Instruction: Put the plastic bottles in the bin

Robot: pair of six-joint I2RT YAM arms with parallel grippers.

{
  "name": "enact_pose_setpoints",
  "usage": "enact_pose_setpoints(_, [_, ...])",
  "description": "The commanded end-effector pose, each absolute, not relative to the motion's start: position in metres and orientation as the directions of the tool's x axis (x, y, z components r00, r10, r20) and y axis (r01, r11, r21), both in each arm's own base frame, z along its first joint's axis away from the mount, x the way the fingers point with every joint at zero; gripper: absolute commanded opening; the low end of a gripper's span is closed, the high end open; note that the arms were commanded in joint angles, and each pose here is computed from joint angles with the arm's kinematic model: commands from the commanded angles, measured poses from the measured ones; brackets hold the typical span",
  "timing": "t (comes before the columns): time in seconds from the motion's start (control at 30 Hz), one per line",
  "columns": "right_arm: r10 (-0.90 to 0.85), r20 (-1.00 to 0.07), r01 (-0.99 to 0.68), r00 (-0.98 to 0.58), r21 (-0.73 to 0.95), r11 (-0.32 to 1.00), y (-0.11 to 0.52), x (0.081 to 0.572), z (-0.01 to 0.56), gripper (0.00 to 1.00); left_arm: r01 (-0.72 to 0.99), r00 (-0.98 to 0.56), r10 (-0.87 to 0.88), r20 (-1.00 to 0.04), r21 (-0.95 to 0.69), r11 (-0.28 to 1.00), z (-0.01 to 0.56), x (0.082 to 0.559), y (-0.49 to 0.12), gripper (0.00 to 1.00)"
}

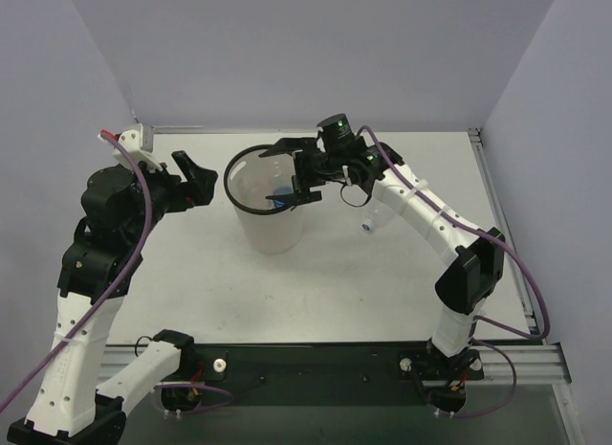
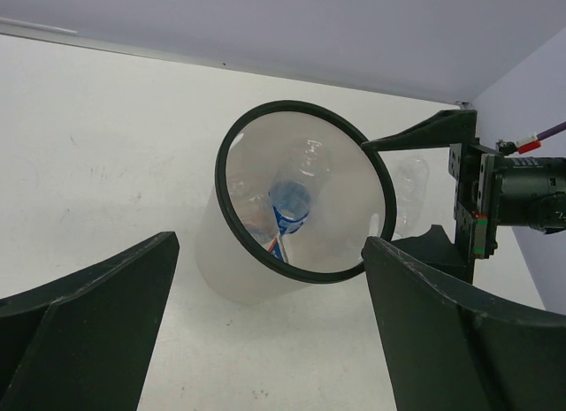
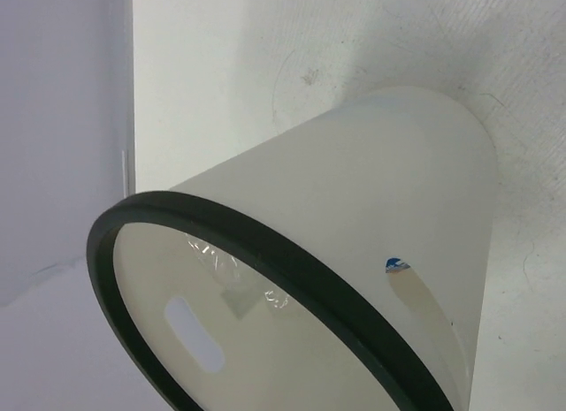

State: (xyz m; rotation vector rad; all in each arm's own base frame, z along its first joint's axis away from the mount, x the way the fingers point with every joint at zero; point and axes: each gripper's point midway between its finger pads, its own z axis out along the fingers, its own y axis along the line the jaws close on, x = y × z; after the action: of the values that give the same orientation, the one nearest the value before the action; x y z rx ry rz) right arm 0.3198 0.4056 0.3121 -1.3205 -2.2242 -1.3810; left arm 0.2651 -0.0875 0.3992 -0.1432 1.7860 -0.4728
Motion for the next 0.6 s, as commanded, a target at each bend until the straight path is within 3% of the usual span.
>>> enact_pose_setpoints(0.0, [0.579, 0.549, 0.721, -0.603, 0.686, 0.1, 0.379, 0.322, 0.351, 0.84, 0.192, -0.208, -0.348, -0.914, -0.387, 0.902, 0.424, 0.264, -0.09, 0.97])
enact_pose_setpoints(0.33, [0.633, 0.346, 0.551, -0.693, 0.82, 0.156, 0.322, 0.338, 0.362, 0.81, 0.195, -0.222, -0.349, -0.91, -0.392, 0.899, 0.423, 0.258, -0.091, 0.98])
enact_pose_setpoints(0.57, [0.674, 0.127, 0.417, -0.727, 0.862, 0.288, 0.274, 0.355, 0.345, 0.79, 0.193, -0.23, -0.36, -0.904, -0.405, 0.894, 0.419, 0.254, -0.091, 0.97])
